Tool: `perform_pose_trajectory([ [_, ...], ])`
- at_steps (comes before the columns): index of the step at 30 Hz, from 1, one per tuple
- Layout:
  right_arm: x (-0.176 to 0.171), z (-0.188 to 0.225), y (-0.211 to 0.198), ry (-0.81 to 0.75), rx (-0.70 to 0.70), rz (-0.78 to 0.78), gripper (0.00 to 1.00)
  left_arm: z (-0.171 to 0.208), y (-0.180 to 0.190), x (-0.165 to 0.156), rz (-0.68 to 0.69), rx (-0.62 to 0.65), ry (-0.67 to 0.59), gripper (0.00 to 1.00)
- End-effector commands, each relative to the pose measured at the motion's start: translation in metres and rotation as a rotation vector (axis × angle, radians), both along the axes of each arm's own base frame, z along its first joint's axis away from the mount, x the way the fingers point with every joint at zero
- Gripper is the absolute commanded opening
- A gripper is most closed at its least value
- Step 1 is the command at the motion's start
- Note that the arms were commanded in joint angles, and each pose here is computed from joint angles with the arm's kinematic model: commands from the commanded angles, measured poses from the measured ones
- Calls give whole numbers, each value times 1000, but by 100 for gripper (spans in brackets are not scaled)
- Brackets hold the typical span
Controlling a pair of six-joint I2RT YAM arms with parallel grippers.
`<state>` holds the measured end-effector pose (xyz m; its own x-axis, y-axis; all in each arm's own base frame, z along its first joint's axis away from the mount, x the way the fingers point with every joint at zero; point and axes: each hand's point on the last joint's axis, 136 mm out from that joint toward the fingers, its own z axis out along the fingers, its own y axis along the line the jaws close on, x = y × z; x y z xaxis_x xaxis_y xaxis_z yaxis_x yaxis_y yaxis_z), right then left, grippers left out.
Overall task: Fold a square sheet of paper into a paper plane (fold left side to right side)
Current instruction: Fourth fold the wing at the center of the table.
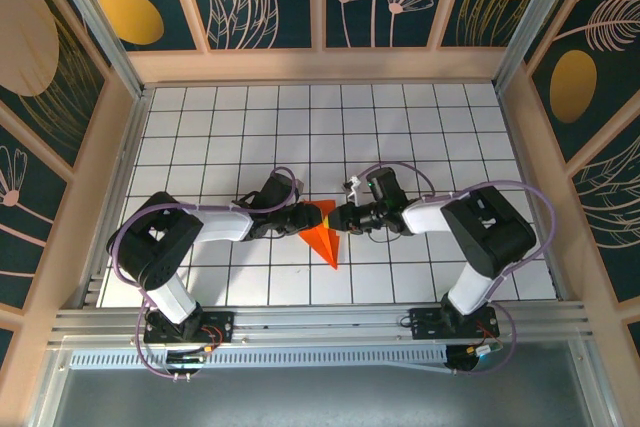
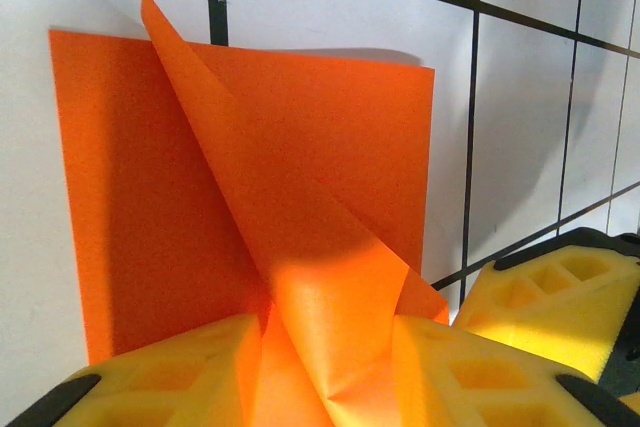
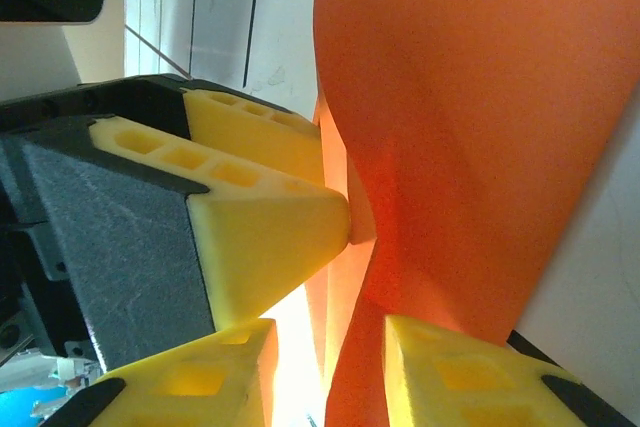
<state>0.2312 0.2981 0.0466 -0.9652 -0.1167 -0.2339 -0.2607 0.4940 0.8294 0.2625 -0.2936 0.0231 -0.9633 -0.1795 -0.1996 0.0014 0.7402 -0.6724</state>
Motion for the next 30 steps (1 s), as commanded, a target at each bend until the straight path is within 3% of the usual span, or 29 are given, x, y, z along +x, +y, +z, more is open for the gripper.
perform_pose_trajectory([
  [1,3,5,11,-1,31,22,29,-22,11,-10,-1,79,42,39],
  [11,0,-3,-1,-2,-26,-4,4,-22,12,-10,-1,84,42,39],
  [30,6,-19,-18,-10,-128,-52,2,-24,13,-10,0,87,44,41],
])
